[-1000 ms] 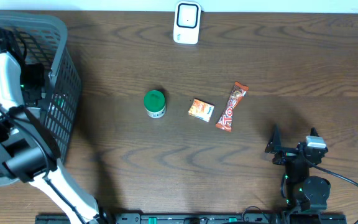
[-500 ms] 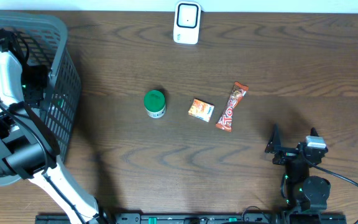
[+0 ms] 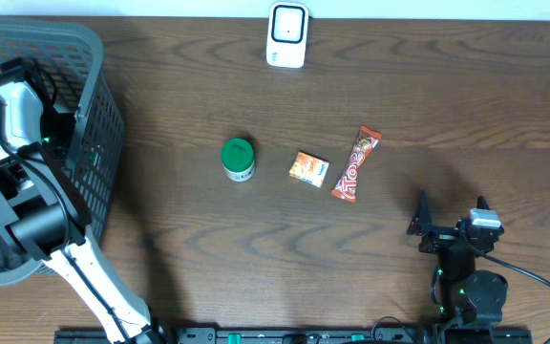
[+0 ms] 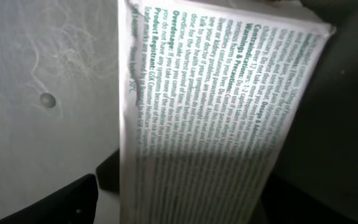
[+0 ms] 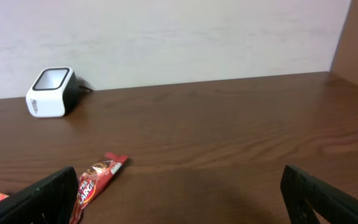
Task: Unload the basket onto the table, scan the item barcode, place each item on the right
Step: 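Lift the Panadol box up out of the basket with the left gripper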
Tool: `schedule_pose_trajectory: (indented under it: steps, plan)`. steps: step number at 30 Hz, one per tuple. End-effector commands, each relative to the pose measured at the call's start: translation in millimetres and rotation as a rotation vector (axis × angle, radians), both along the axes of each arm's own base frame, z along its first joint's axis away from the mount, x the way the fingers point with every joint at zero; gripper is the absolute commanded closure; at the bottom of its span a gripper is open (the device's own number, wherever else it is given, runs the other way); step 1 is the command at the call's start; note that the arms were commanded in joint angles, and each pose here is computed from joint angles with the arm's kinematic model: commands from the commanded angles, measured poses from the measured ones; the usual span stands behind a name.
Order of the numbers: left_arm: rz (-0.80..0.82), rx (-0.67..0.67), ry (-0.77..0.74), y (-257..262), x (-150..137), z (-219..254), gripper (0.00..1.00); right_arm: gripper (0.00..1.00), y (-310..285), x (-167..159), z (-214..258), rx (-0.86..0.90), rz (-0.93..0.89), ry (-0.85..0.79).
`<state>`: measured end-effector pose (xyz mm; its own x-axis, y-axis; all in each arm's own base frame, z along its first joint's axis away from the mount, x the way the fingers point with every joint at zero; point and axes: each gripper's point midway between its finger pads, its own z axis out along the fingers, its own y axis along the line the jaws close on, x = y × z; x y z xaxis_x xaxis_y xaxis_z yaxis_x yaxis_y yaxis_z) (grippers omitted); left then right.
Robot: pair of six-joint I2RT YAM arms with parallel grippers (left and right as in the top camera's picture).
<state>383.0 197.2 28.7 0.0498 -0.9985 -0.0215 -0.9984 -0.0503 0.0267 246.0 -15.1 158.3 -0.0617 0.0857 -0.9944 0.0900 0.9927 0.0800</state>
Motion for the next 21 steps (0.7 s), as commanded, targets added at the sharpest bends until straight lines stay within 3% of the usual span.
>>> schedule_pose_trajectory:
  steps: [1, 3, 4, 6, 8, 15, 21]
  plan:
    - [-0.025, -0.008, 0.033, 1, -1, -15, 0.17, 0.01, 1, 0, -1, -0.012, 0.004, 0.002]
    - [-0.025, -0.013, 0.045, 1, -2, -20, 0.17, 0.01, 1, 0, 0, -0.012, 0.004, 0.001]
    - [-0.033, -0.016, 0.049, 0, -2, -23, 0.23, 0.01, 1, 0, 0, -0.012, 0.004, 0.001]
    - [-0.041, -0.016, 0.049, 1, -2, -23, 0.46, 0.01, 1, 0, 0, -0.012, 0.004, 0.001]
    - [-0.046, -0.014, 0.046, 1, -2, -21, 0.58, 0.01, 1, 0, 0, -0.012, 0.004, 0.001]
    - [-0.096, -0.018, 0.047, 9, -6, -10, 0.62, 0.01, 1, 0, -1, -0.012, 0.004, 0.002]
    - [-0.125, -0.003, 0.033, 23, -10, 27, 0.66, 0.01, 1, 0, 0, -0.012, 0.004, 0.001]
